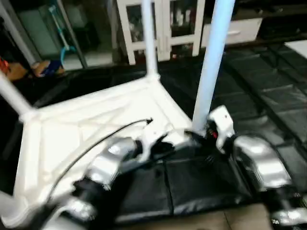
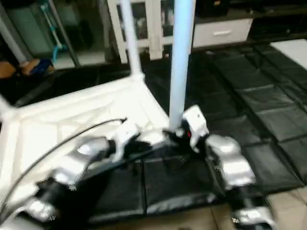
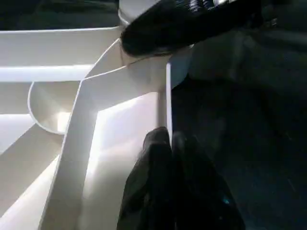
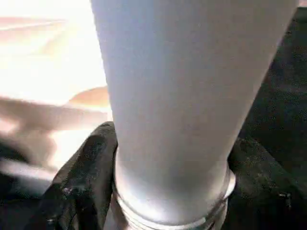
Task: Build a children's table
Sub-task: Rotate leg to tighten
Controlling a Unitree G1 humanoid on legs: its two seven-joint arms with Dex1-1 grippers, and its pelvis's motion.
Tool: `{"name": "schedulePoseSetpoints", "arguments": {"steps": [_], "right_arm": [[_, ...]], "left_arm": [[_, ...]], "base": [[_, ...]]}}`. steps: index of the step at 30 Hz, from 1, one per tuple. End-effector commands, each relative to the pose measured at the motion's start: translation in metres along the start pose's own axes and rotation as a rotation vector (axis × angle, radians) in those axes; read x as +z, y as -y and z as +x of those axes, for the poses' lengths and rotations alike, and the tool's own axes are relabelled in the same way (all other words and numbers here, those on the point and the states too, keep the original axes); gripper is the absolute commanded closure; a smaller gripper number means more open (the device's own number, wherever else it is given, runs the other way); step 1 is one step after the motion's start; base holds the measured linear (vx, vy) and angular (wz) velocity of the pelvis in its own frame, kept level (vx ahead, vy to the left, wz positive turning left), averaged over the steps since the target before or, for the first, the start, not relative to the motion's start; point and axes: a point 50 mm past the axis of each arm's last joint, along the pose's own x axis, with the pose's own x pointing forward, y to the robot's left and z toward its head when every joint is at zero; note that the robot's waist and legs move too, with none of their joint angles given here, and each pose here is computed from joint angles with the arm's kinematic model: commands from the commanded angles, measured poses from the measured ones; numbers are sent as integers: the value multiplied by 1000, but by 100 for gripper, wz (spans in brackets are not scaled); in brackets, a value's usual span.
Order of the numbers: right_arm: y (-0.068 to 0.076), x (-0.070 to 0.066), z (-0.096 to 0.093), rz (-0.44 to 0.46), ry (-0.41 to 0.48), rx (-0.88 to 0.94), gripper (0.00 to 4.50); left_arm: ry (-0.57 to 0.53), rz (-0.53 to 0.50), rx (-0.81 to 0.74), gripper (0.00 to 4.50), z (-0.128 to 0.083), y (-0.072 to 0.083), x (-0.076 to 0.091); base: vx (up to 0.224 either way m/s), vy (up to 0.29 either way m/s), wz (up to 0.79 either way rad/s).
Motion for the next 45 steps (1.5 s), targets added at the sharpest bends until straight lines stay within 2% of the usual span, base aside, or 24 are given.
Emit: {"name": "schedulePoseSetpoints", "arguments": {"steps": [1,3,5,8,10,11,13,14,18,21,22,24,28,31,35,38,40,43,44,45], "right_arm": [[2,-1,8,23,-41,-176,178],[-5,-1,13,30,-37,-200,178],[-21,2,26,23,-20,-244,178],[-34,8,35,26,-2,-248,178],[-47,20,41,73,79,-188,178],[-47,20,41,73,79,-188,178],[-49,38,36,75,217,-66,122],[-49,42,34,67,241,-51,108],[-37,48,25,23,274,-29,73],[-29,50,10,38,273,123,59],[-28,49,6,23,267,173,54],[-23,42,-9,-66,220,296,21],[-7,30,-29,-152,126,408,21],[1,24,-37,-169,74,442,21],[8,7,-48,-209,-36,508,21],[8,5,-49,-193,-40,521,21],[7,3,-50,-186,-51,544,49],[6,0,-51,-177,-64,574,62],[6,0,-51,-171,-66,585,86],[5,0,-52,-167,-68,593,86]], "left_arm": [[-33,-77,75,450,13,1,-3],[-29,-98,116,450,17,0,-1],[-15,-124,198,450,23,-4,4],[-13,-124,233,450,26,-6,6],[-5,-114,233,450,27,-6,9],[-5,-114,233,450,27,-6,9],[-5,-75,201,450,21,-7,7],[-4,-71,195,450,20,-7,7],[12,-11,117,450,13,-5,5],[13,26,27,450,4,-1,0],[16,35,3,450,2,0,-1],[25,41,-67,450,-5,4,-5],[22,44,-187,450,-16,13,-12],[8,47,-242,450,-21,17,-16],[-15,36,-349,450,-29,28,-23],[-15,32,-377,450,-32,31,-24],[-19,32,-386,450,-33,32,-24],[-24,33,-392,450,-35,33,-24],[-26,33,-392,450,-36,32,-24],[-27,34,-393,450,-36,32,-24]], "base": [[0,0,0],[0,0,0],[0,0,0],[0,0,0],[0,0,0],[0,0,0],[0,0,0],[0,0,0],[0,0,0],[0,0,0],[0,0,0],[0,0,0],[0,0,0],[0,0,0],[0,0,0],[0,0,0],[0,0,0],[0,0,0],[0,0,0],[0,0,0]]}}
